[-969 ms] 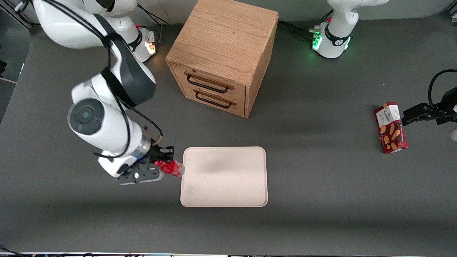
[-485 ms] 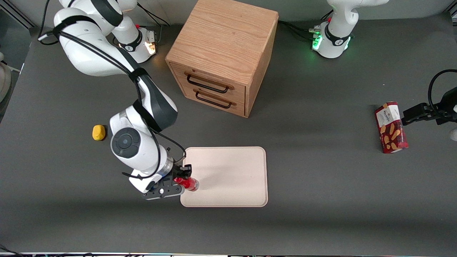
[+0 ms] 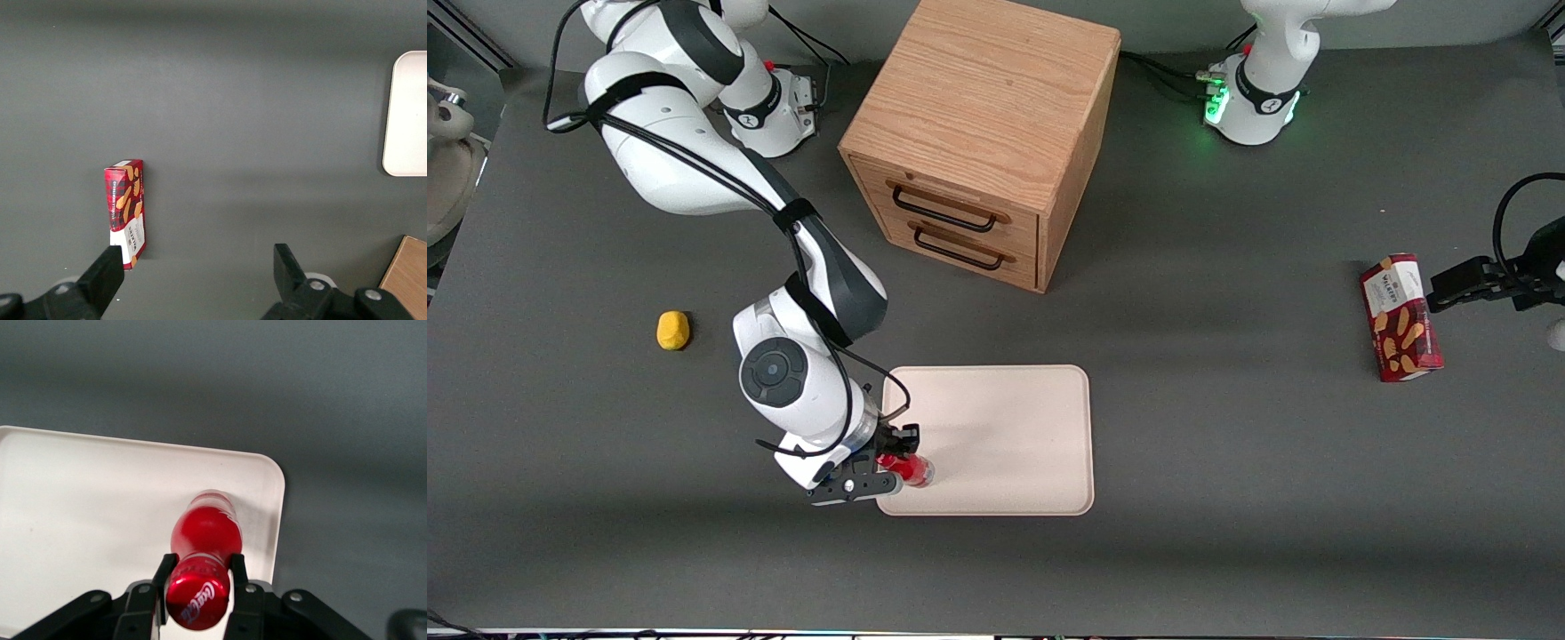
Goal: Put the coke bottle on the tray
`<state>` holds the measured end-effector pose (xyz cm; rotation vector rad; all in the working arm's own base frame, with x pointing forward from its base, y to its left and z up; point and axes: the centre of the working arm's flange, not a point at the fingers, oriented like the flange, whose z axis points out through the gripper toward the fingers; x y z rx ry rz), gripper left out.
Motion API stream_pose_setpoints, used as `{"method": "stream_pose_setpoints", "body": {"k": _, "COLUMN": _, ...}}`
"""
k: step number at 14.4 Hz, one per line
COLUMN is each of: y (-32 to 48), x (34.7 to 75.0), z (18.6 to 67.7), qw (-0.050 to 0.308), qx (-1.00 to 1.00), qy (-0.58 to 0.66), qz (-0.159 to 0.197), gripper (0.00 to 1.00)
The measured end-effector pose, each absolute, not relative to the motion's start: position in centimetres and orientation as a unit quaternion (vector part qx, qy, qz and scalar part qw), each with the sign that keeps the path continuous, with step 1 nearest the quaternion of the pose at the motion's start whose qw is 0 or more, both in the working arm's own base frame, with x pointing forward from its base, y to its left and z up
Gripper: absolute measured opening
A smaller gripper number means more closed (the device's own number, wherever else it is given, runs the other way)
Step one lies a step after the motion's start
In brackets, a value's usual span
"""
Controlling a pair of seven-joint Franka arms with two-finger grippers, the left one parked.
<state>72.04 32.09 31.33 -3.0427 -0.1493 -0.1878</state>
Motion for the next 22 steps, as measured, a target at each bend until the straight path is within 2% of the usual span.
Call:
{"method": "stream_pose_setpoints", "body": {"k": 4, "y": 32.0, "x": 72.1, "z": 30.9, "qw": 0.038, "qx": -0.996, "qy": -0.05, "qz": -0.062, "gripper": 0.37}}
{"method": "stream_pose_setpoints", "body": {"k": 5, "y": 32.0, "x": 72.1, "z": 31.0, "qw": 0.036, "qx": -0.996, "qy": -0.051, "qz": -0.064, "gripper": 0.41}}
{"method": "stream_pose_setpoints", "body": {"k": 8, "y": 31.9, "x": 72.4, "z": 31.3, "qw": 0.027, "qx": -0.995, "qy": -0.056, "qz": -0.08, "gripper": 0.73}}
{"method": "stream_pose_setpoints", "body": {"k": 11, "y": 31.8, "x": 72.5, "z": 31.4, "qw": 0.027, "qx": -0.995, "qy": -0.05, "qz": -0.084, "gripper": 1.0}}
{"method": "stream_pose_setpoints", "body": {"k": 15, "y": 31.5, "x": 72.6, "z": 33.6, "qw": 0.029, "qx": -0.995, "qy": -0.031, "qz": -0.092, "gripper": 1.0}}
{"method": "stream_pose_setpoints", "body": {"k": 19, "y": 29.5, "x": 70.4, "z": 40.5, "qw": 0.056, "qx": -0.995, "qy": -0.001, "qz": -0.079, "gripper": 1.0}}
{"method": "stream_pose_setpoints", "body": {"k": 22, "y": 23.0, "x": 67.2, "z": 46.4, "qw": 0.054, "qx": -0.997, "qy": 0.024, "qz": -0.055, "gripper": 1.0}}
